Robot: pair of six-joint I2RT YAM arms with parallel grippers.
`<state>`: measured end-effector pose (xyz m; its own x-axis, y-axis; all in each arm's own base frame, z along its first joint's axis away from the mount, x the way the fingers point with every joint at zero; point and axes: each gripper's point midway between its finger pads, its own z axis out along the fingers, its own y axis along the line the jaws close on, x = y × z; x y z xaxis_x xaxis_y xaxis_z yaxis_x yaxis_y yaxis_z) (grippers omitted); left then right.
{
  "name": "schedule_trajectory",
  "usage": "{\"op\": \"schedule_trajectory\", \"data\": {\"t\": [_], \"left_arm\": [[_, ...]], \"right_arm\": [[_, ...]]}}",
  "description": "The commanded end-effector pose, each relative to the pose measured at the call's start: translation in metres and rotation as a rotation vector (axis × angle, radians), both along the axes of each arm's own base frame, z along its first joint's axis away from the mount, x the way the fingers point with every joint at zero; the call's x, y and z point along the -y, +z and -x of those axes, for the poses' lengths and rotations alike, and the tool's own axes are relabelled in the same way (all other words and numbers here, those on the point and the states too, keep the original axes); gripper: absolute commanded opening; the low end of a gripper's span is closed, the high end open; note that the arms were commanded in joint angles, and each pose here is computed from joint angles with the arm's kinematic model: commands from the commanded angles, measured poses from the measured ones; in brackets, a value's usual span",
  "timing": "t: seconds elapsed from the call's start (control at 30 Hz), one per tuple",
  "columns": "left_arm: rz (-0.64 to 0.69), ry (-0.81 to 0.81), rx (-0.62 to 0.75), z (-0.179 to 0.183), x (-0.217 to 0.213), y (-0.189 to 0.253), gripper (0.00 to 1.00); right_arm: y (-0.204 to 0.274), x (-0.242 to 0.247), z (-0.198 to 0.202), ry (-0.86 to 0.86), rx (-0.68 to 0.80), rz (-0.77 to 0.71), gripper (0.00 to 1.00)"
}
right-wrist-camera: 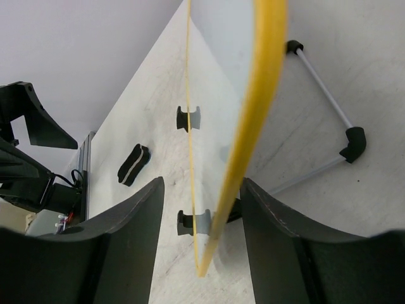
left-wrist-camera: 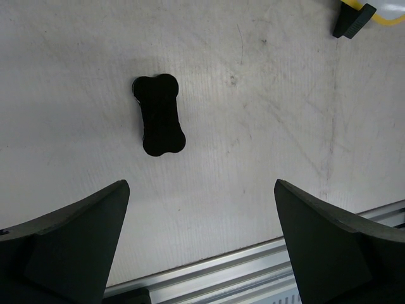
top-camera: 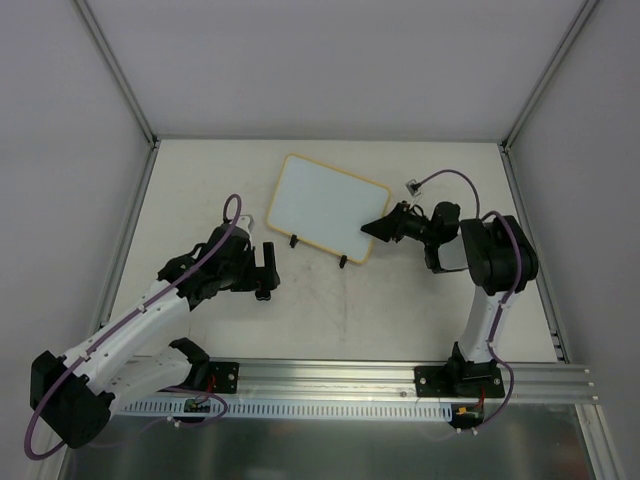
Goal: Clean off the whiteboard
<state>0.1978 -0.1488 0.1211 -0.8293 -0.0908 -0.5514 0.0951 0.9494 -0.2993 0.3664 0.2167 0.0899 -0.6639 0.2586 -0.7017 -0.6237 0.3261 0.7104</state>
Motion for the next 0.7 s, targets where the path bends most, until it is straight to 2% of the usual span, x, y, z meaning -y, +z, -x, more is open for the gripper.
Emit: {"op": "schedule_trajectory", "data": {"t": [0.0, 0.1, 0.2, 0.3, 0.4, 0.47, 0.6, 0.67], "left_arm": [[0.034, -0.016, 0.022, 0.002, 0.005, 0.015, 0.99], [0.041, -0.019, 0.027, 0.003, 0.005, 0.016, 0.99], [0.043, -0.021, 0.025, 0.005, 0.004, 0.017, 0.99], [0.049, -0.023, 0.032, 0.006, 0.004, 0.019, 0.99], [0.058, -0.018, 0.053, 0.007, 0.002, 0.023, 0.99], [0.066, -0.018, 0.071, 0.008, 0.001, 0.026, 0.99], [0.085, -0.016, 0.115, 0.008, -0.001, 0.037, 0.99], [0.102, -0.017, 0.140, 0.009, -0.002, 0.045, 0.99]], "right_arm": [[0.067, 0.006, -0.007, -0.026, 0.335, -0.034, 0.55], [0.074, 0.012, -0.006, -0.055, 0.344, -0.036, 0.66], [0.076, 0.024, -0.004, -0.110, 0.340, -0.032, 0.83], [0.078, 0.042, -0.004, -0.194, 0.332, -0.028, 0.89], [0.094, 0.059, -0.003, -0.268, 0.347, -0.040, 0.99], [0.096, 0.067, 0.006, -0.309, 0.335, -0.047, 0.99], [0.132, 0.092, 0.028, -0.380, 0.380, -0.092, 0.99], [0.137, 0.093, 0.047, -0.367, 0.386, -0.100, 0.99]]}}
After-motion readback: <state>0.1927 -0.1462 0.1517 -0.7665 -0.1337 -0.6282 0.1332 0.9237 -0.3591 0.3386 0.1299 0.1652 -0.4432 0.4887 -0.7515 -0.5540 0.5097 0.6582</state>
